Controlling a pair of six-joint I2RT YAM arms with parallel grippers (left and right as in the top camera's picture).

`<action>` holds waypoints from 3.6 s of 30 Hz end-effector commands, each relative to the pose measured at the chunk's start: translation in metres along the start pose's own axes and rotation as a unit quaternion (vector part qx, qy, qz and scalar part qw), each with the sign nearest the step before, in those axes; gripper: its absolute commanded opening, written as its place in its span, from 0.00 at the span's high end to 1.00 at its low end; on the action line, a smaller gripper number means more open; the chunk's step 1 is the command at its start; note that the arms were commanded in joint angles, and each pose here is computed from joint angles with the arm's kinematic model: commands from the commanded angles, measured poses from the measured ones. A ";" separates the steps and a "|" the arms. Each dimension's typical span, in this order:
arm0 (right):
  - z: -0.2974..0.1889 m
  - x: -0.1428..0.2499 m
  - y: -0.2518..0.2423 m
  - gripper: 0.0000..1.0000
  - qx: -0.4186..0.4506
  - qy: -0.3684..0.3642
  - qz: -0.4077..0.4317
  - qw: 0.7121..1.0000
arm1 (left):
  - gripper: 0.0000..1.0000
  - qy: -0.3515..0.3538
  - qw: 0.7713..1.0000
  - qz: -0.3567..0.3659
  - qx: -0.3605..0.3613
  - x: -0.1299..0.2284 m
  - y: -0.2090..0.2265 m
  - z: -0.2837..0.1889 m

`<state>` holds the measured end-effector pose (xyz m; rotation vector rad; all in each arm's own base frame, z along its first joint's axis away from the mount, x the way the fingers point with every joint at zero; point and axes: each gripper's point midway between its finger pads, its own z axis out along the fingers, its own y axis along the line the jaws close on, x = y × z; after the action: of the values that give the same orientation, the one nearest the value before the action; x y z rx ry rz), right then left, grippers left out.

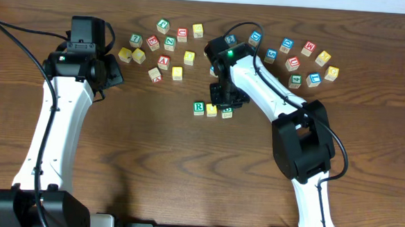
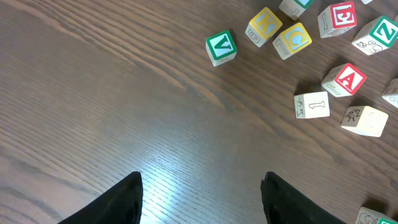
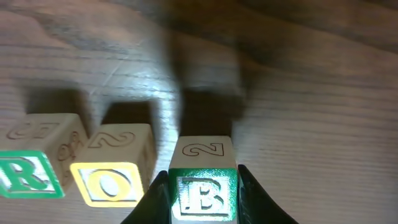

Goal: Spell out ROBOT
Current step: 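Lower green B block right of the yellow O block, then open right gripper and reposition it over the block row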

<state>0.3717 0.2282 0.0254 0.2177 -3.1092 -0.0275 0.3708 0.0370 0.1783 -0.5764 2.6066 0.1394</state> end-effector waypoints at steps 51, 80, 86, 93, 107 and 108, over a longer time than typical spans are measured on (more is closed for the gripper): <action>-0.025 0.000 0.036 0.65 -0.064 -0.025 -0.035 0.997 | 0.40 -0.006 1.000 0.004 -0.008 -0.006 0.002 0.000; -0.013 0.033 0.084 0.99 -0.074 -0.026 -0.115 0.990 | 0.40 -0.002 1.000 0.005 -0.009 -0.004 0.003 0.000; 0.005 0.042 0.075 0.99 -0.058 -0.015 -0.104 0.993 | 0.40 -0.002 1.000 0.005 -0.009 -0.004 0.003 0.000; 0.011 0.032 0.070 0.99 -0.040 -0.039 -0.098 0.994 | 0.40 -0.002 1.000 0.005 -0.009 -0.004 0.003 0.000; 0.007 0.026 0.075 0.99 -0.050 -0.055 -0.100 0.992 | 0.40 -0.002 1.000 0.005 -0.009 -0.004 0.003 0.000; 0.004 0.027 0.077 0.99 -0.056 -0.056 -0.102 0.992 | 0.40 -0.002 1.000 0.005 -0.009 -0.004 0.003 0.000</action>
<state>0.3372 0.2977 0.0150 0.5507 -3.1604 -0.1983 0.3699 0.0370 0.1778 -0.5767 2.6106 0.1407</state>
